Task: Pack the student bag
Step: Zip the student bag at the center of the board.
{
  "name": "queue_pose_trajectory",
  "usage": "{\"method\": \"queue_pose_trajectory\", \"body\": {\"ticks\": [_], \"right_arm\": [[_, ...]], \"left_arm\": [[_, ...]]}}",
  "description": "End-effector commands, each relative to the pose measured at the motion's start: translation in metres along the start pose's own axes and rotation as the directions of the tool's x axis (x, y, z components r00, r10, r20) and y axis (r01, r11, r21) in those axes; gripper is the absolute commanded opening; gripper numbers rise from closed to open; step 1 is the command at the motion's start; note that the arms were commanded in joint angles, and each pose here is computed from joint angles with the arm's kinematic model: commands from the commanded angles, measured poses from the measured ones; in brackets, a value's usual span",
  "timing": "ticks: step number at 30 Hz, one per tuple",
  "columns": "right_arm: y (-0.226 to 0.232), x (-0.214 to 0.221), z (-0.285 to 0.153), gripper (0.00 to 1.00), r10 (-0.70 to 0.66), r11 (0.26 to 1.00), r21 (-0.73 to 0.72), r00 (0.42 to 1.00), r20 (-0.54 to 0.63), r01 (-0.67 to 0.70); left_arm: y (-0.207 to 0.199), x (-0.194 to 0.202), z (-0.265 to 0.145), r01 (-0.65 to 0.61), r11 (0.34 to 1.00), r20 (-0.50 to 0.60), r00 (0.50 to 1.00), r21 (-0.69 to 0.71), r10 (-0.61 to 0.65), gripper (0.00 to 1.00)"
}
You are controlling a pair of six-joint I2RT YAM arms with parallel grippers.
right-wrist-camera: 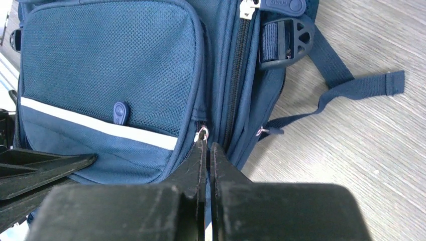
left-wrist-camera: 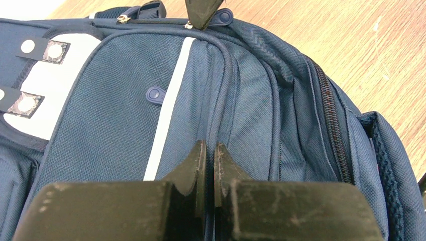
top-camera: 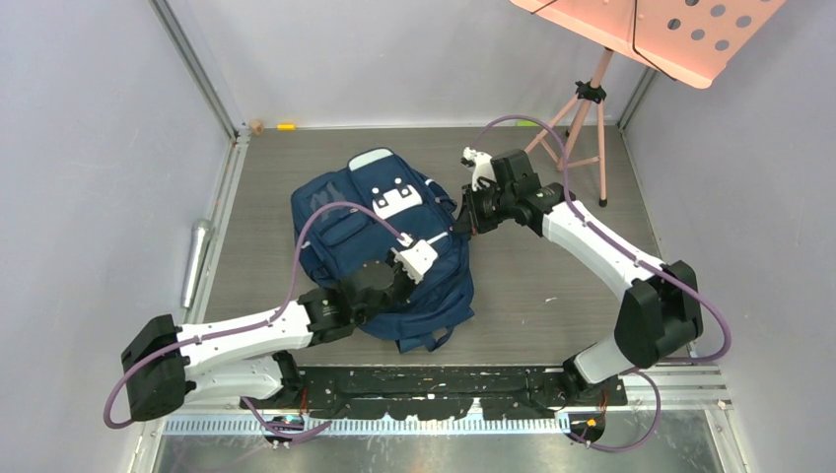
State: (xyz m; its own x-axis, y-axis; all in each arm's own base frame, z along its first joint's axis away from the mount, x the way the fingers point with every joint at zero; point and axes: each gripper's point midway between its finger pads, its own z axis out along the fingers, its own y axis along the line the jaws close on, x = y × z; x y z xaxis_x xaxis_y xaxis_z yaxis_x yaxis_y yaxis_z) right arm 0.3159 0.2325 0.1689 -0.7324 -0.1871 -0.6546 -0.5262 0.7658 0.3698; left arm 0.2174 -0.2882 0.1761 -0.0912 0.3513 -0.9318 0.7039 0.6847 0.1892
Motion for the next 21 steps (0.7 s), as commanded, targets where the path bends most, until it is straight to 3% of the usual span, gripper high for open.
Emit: {"method": "queue_pose_trajectory", "body": {"ticks": [1,11,12,14,15,16,17,18,19,21], "right_arm": [[-0.059,-0.087,0.0,0.0,-0.127,0.969,0.239,0.957,0.263,0.063],[-0.065,-0.11,0.026,0.0,-0.152,0.968,0.237,0.94,0.304,0.08],[-0.064,-0.11,0.024,0.0,-0.149,0.969,0.236,0.941,0.305,0.077],[-0.06,-0.112,0.017,0.07,-0.136,0.971,0.231,0.938,0.318,0.063],[-0.058,-0.112,0.014,0.23,-0.129,0.972,0.228,0.937,0.325,0.055],[-0.054,-0.113,0.005,0.33,-0.13,0.973,0.226,0.932,0.338,0.053],[-0.053,-0.111,0.003,0.54,-0.122,0.974,0.223,0.932,0.341,0.046],[-0.051,-0.109,-0.004,0.63,-0.119,0.973,0.225,0.932,0.344,0.042],[-0.052,-0.107,-0.008,0.79,-0.113,0.971,0.238,0.931,0.346,0.03],[-0.053,-0.102,-0.02,0.9,-0.099,0.964,0.265,0.933,0.346,0.004]], "left_arm": [[-0.004,0.037,-0.02,-0.026,0.999,-0.115,0.993,0.045,0.031,0.0],[-0.003,0.037,-0.03,0.036,0.999,-0.107,0.994,0.04,-0.032,0.0],[-0.002,0.036,-0.031,0.046,0.998,-0.111,0.993,0.032,-0.042,0.06],[0.003,0.033,-0.032,0.069,0.998,-0.123,0.99,-0.001,-0.068,0.43],[0.005,0.031,-0.033,0.079,0.997,-0.126,0.989,-0.013,-0.08,0.65],[0.007,0.028,-0.033,0.09,0.996,-0.127,0.988,-0.021,-0.092,0.85],[0.008,0.025,-0.033,0.101,0.995,-0.127,0.987,-0.022,-0.103,0.92],[0.008,0.022,-0.033,0.108,0.994,-0.127,0.986,-0.014,-0.109,0.97],[0.008,0.019,-0.033,0.115,0.993,-0.129,0.985,-0.005,-0.115,0.99],[0.005,0.009,-0.032,0.135,0.99,-0.132,0.983,0.038,-0.129,1.0]]}}
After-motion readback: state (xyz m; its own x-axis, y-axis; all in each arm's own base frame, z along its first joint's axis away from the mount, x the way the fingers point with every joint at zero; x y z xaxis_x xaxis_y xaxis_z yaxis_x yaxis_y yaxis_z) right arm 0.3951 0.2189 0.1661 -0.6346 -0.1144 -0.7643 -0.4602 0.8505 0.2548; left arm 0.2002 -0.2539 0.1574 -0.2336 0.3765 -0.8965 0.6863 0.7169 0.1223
